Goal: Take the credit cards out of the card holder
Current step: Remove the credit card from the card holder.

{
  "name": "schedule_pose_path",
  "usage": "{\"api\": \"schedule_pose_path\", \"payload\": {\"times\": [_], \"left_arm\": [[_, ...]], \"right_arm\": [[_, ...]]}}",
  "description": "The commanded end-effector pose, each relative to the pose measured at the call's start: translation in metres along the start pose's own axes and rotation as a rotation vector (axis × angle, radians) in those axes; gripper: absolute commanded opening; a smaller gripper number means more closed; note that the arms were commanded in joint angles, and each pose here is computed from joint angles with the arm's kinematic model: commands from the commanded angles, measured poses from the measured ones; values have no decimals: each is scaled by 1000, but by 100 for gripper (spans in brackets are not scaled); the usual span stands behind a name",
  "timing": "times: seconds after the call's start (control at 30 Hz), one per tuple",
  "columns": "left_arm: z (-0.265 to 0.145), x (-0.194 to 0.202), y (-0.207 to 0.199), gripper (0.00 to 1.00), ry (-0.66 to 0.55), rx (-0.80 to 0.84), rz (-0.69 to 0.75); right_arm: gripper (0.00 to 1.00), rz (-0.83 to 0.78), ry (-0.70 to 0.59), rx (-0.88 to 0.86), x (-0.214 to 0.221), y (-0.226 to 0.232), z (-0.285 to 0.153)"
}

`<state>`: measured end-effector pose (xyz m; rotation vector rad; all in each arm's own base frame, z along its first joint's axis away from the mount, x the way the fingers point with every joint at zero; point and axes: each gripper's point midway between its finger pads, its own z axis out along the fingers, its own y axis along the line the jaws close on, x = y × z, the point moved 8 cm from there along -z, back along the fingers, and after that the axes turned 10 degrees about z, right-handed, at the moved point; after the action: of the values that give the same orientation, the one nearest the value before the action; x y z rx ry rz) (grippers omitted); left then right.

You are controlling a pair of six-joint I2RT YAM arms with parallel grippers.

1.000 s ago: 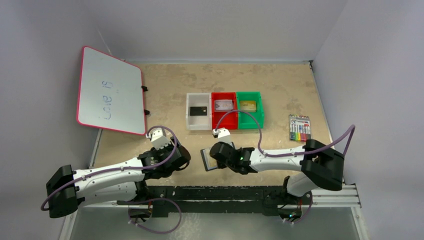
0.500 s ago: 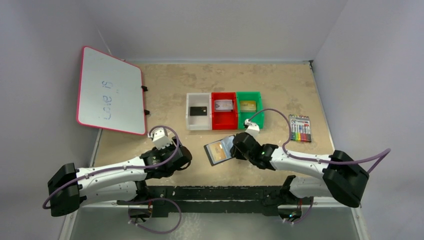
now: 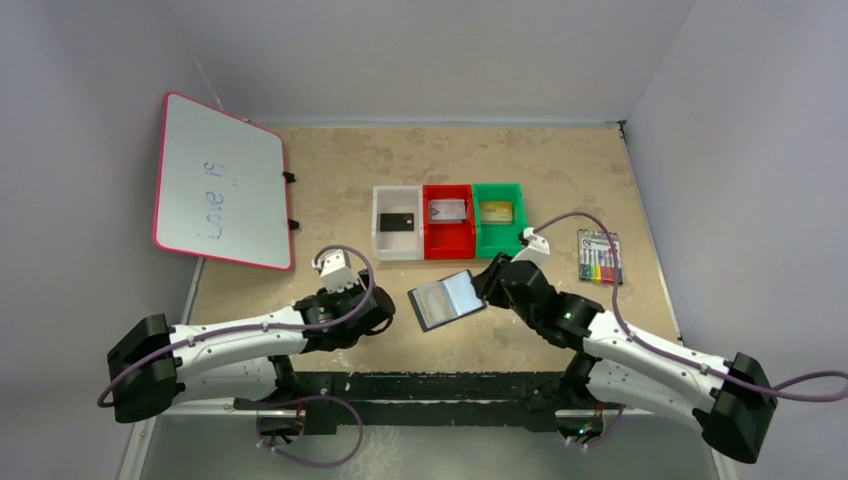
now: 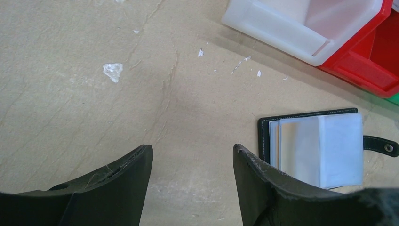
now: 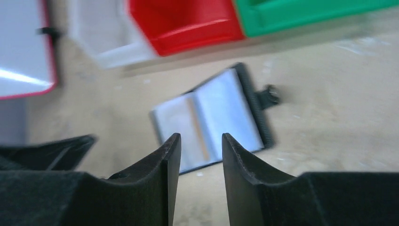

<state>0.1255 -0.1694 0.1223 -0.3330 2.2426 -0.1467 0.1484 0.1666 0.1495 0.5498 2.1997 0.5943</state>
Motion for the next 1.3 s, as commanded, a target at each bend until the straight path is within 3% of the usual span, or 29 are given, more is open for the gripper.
{"api": "schedule_pose_path", "payload": {"times": [0.0,0.1,0.13,0.27,0.67,1.1,1.27], "left_arm": [[-1,-9,-24,62,-7,62,-8],[1,-9,-27,61,-11,49,-11],[1,-10,-28,60,-15,45,-15],[-2,-15,-25,60,-34,34,-31],[-10,-23,-3,60,-88,13,-108],[-11,-22,1,60,-83,2,-100],[-11,-21,3,59,-81,1,-98]], "right_arm": [[37,-91,88,-419,1,46,-15],[28,-171,188,-570,14,65,-11],[26,-194,227,-542,21,65,-1],[44,-281,263,-337,36,55,24],[50,-581,268,-168,77,58,41],[41,-659,250,-23,91,52,53],[25,-654,266,-1,97,46,56]]}}
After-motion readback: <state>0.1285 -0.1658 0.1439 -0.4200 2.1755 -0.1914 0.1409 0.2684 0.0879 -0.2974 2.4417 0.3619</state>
